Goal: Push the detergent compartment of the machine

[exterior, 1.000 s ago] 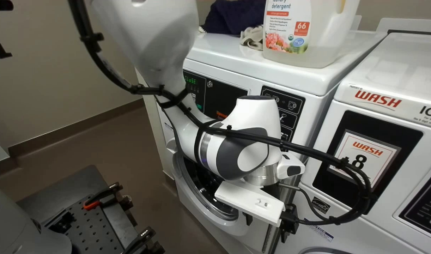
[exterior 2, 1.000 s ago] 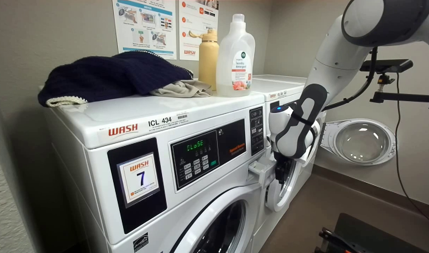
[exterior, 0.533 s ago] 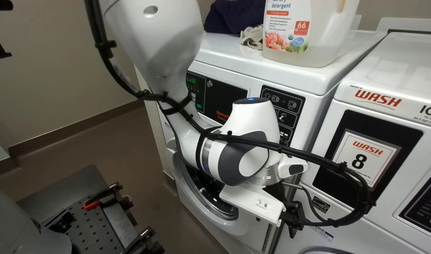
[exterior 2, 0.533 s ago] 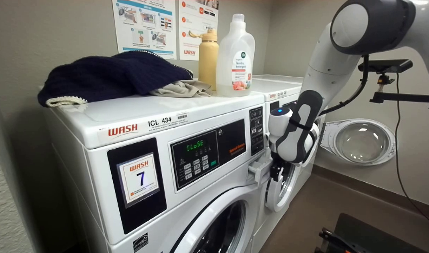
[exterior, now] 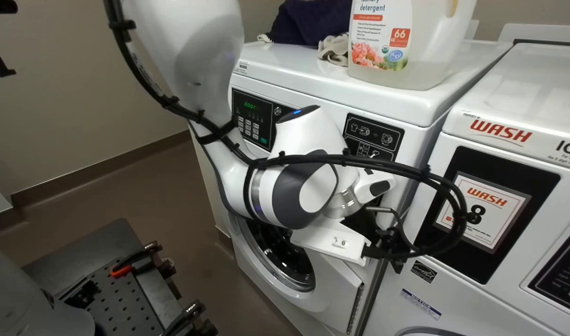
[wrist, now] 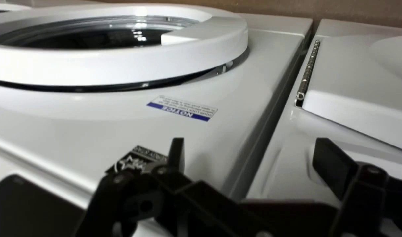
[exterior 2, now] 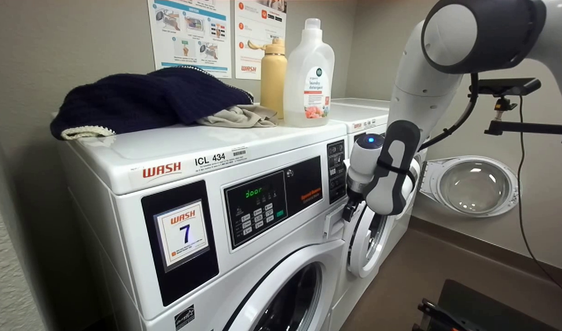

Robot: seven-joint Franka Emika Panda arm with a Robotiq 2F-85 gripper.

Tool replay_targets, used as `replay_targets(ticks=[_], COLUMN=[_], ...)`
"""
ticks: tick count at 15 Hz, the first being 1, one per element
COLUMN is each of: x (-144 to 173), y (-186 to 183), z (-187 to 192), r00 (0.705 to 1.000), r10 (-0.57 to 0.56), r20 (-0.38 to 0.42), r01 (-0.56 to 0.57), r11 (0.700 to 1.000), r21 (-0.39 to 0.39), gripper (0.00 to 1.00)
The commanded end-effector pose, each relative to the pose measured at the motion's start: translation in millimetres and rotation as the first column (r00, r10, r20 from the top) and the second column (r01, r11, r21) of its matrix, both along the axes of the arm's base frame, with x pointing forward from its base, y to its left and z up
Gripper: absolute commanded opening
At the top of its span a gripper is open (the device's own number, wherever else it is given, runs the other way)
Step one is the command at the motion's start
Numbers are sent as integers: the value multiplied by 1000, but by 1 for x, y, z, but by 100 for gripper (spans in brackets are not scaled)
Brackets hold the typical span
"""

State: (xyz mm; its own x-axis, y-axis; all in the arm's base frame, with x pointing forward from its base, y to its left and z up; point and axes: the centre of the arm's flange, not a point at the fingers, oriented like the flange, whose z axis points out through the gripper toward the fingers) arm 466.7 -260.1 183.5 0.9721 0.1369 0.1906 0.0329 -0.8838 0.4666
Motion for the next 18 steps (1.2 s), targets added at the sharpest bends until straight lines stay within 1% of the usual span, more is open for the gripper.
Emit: replay_targets(ticks=[1, 5, 9, 13, 15, 18], x=[-22, -39, -53, -43, -42, -48], y=[38, 49, 53, 49, 54, 66], z=[0, -2, 11, 34, 45, 63], r00=[998, 996, 990, 982, 979, 983], r10=[40, 30, 1, -12, -11, -16], r20=[47, 84, 138, 190, 204, 181], r01=[-37, -22, 15, 42, 44, 30], r11=[998, 995, 993, 987, 987, 997], r21=[-57, -99, -119, -157, -154, -74], gripper=[100, 100, 100, 100, 100, 100])
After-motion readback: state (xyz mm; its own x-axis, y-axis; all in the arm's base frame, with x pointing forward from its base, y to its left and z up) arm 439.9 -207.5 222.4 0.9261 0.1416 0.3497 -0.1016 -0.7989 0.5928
